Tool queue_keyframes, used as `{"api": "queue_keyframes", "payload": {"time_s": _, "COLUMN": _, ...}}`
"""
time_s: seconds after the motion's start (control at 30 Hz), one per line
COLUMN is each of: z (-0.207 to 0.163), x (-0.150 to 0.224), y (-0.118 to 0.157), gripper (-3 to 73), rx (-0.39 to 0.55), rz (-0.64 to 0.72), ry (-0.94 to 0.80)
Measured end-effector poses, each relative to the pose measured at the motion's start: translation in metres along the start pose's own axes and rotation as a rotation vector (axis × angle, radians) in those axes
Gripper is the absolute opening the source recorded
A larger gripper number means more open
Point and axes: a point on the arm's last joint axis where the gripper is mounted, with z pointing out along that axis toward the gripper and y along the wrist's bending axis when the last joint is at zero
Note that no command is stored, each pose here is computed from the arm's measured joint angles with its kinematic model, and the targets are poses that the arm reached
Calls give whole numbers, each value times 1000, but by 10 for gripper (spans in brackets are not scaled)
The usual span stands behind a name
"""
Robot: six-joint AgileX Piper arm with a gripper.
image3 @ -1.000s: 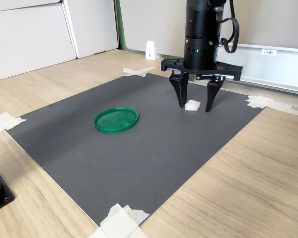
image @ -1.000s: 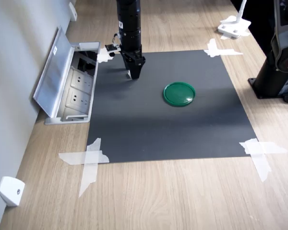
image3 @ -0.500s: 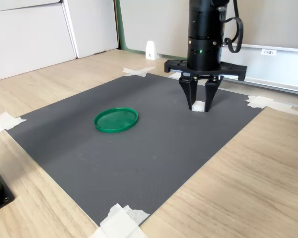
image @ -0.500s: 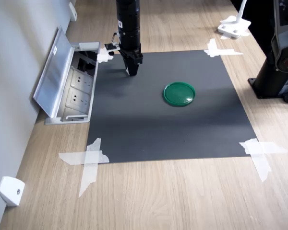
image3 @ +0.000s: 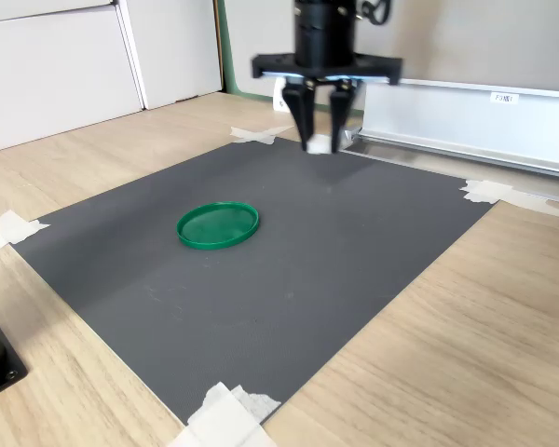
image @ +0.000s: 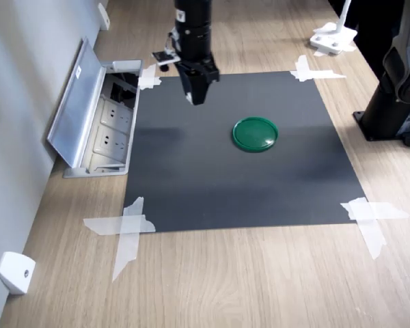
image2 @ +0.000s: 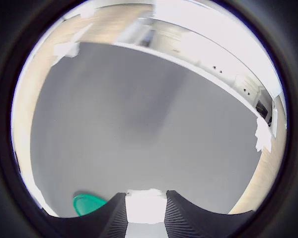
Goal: Grasp a white terminal and put it on the green lid.
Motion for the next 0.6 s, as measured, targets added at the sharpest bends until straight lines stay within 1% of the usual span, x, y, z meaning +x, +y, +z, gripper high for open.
{"api": "queue_keyframes", "payload": {"time_s": 0.2, "z": -15, "x": 36, "y": 36, "gripper": 286, "rx": -17, "rz": -23, "ry": -13}}
{"api": "queue_keyframes", "payload": {"time_s": 0.37, "z": -15, "x": 63, "y": 61, "gripper": 286, "rx": -33, "rz": -56, "ry": -1}}
{"api": "queue_keyframes", "payload": {"time_s": 0.47, "z": -11, "x": 77, "y": 71, "gripper": 286, "rx": -42, "rz": -66, "ry": 8}}
{"api": "queue_keyframes", "payload": {"time_s": 0.6, "z": 1, "x": 90, "y": 76, "gripper": 286, "rx": -28, "rz": -75, "ry": 21}}
